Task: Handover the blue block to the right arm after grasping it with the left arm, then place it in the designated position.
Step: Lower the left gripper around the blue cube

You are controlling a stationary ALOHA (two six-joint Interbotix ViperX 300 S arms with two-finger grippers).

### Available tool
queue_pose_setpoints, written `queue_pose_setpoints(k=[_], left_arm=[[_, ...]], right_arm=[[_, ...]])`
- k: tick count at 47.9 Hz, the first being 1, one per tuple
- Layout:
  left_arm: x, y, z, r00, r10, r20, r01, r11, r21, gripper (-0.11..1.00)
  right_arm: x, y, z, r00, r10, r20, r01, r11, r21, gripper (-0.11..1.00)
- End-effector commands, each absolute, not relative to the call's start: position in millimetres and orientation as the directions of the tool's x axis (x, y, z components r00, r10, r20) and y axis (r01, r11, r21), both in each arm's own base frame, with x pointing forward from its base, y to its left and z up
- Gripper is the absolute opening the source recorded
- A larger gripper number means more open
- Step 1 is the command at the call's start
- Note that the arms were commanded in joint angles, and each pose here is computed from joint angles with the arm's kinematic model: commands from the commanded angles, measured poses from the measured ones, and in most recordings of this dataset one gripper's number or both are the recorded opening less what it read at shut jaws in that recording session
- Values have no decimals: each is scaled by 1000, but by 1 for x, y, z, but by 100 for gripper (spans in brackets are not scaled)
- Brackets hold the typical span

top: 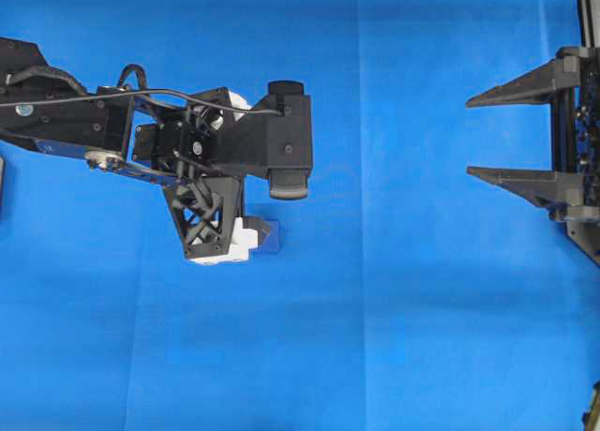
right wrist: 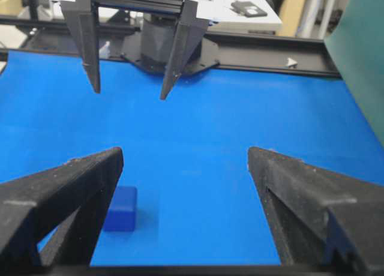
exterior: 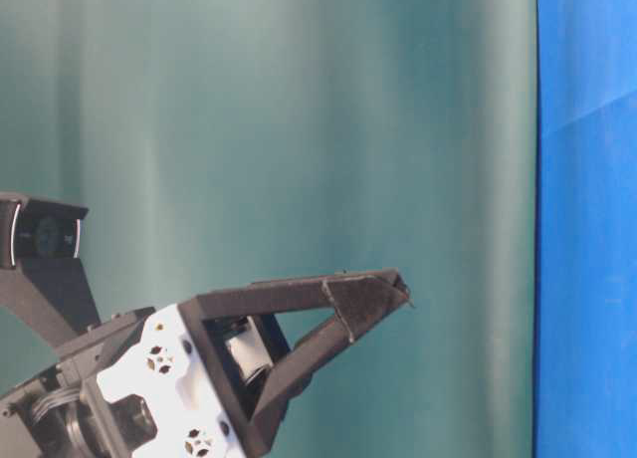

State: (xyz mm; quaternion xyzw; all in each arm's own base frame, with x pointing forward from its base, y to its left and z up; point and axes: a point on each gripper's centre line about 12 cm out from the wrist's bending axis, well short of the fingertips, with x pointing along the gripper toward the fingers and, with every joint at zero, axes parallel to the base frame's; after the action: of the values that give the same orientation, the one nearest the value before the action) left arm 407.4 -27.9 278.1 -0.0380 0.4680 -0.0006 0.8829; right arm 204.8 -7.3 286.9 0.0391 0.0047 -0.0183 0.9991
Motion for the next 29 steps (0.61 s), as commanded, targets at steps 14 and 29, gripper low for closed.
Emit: queue_pose_setpoints(k=[14,29], left_arm=[[409,-29,292,596,-39,-802,-31,997,-71,91],[410,-30,292,598,-40,-800,-27,997,-70,91]], right_arm=[[207,-8,297,999,-38,14,37,996,83,98],[207,-8,297,999,-38,14,37,996,83,98]])
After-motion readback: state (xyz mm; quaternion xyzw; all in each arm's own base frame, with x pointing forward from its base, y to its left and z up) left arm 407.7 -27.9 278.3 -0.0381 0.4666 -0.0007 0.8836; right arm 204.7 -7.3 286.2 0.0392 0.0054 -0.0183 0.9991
